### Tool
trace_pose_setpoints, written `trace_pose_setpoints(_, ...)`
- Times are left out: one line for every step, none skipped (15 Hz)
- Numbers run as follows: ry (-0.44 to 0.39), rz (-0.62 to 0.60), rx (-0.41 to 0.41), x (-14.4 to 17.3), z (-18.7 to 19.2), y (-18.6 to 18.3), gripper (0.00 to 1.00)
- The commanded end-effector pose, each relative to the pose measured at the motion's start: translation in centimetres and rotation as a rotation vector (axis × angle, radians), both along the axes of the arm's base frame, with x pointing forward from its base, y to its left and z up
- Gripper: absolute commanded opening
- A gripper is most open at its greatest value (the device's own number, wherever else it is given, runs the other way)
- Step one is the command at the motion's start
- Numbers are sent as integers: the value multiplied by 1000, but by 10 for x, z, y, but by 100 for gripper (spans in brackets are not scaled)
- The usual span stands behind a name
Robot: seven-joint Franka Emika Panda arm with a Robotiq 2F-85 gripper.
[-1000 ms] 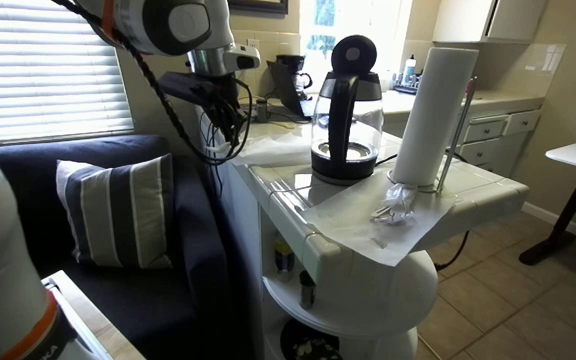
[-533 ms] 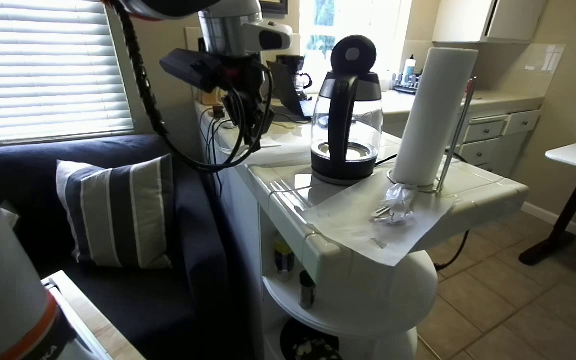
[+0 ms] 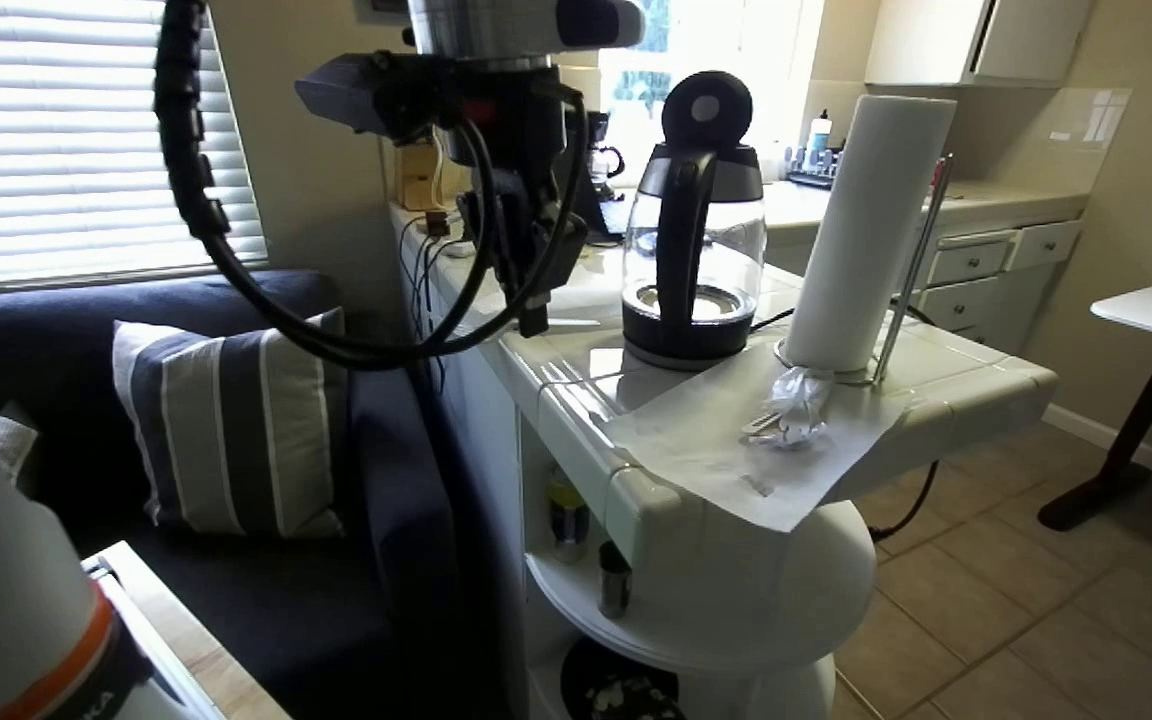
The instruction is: Move the plastic fork to the right
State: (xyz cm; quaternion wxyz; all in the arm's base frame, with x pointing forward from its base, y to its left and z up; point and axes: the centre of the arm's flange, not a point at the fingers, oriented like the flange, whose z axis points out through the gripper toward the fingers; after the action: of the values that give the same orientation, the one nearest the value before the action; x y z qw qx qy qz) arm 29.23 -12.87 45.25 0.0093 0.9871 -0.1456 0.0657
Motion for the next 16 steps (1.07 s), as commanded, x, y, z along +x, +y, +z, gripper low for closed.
trace_pose_setpoints(0,4,-32,0,0,-5,3)
trace_pose_setpoints(-2,2,-39,0,0,-8,13)
trace_pose_setpoints(-2,3,-39,0,0,-7,13)
trace_pose_setpoints(-2,3,-39,0,0,-7,13)
trace_pose_setpoints(-3,4,-39,0,0,-7,13)
trace_pose_setpoints(-3,3,-39,0,0,-7,13)
trace_pose_setpoints(-3,4,-39,0,0,-7,13)
trace_pose_setpoints(-3,4,-39,0,0,-7,13)
trace_pose_setpoints(-3,4,-39,0,0,-7,13)
trace_pose_setpoints(-3,4,-39,0,0,-7,3)
trace_pose_setpoints(8,15,-33,4,1,-10,3)
trace_pose_setpoints(10,9,-35,10,0,-17,3)
trace_pose_setpoints(4,5,-39,15,-2,-22,3)
trace_pose_setpoints(1,4,-33,20,-3,-28,3)
trace_pose_setpoints(-6,1,-36,26,-3,-32,3)
trace_pose_setpoints(-10,3,-33,33,-5,-35,3)
